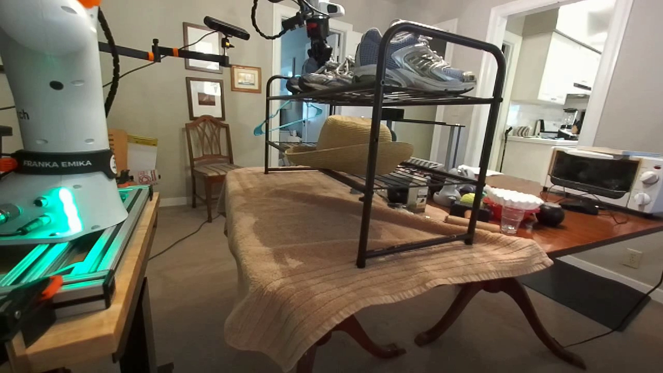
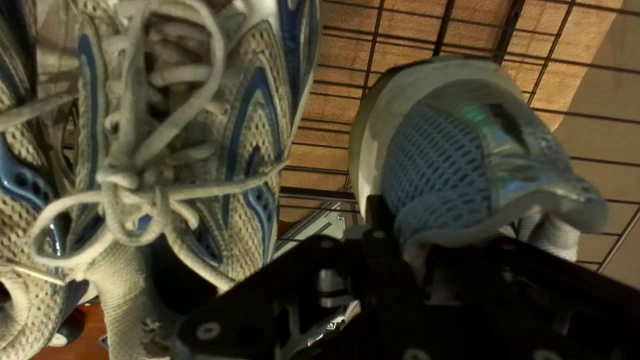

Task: Move the blue pair of shoes to the left

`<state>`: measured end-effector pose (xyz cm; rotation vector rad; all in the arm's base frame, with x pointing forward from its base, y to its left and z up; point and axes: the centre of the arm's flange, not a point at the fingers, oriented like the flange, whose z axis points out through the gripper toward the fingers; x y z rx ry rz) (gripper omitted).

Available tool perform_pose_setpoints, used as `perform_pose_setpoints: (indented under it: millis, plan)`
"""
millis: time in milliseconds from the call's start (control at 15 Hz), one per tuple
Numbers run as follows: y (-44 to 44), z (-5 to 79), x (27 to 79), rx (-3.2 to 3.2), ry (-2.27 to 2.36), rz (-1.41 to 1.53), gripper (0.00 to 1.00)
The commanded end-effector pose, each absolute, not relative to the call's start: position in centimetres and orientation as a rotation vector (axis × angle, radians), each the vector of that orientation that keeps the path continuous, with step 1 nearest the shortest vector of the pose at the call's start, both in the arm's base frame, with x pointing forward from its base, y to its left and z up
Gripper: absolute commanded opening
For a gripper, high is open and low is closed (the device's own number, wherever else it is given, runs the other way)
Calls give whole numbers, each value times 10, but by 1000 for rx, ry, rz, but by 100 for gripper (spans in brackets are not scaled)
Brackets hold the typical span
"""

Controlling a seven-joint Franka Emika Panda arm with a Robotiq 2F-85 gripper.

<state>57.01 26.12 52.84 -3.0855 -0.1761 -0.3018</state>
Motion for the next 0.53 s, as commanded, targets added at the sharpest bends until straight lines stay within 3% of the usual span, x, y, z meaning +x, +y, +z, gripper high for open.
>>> perform_pose_setpoints:
  millis: [0,400,467]
  plan:
    - [256,520,552,-3106,-76,-268,3]
    - [242,503,553,-3141,-25,-235,3]
    - [240,503,553,-3148,-32,-239,36]
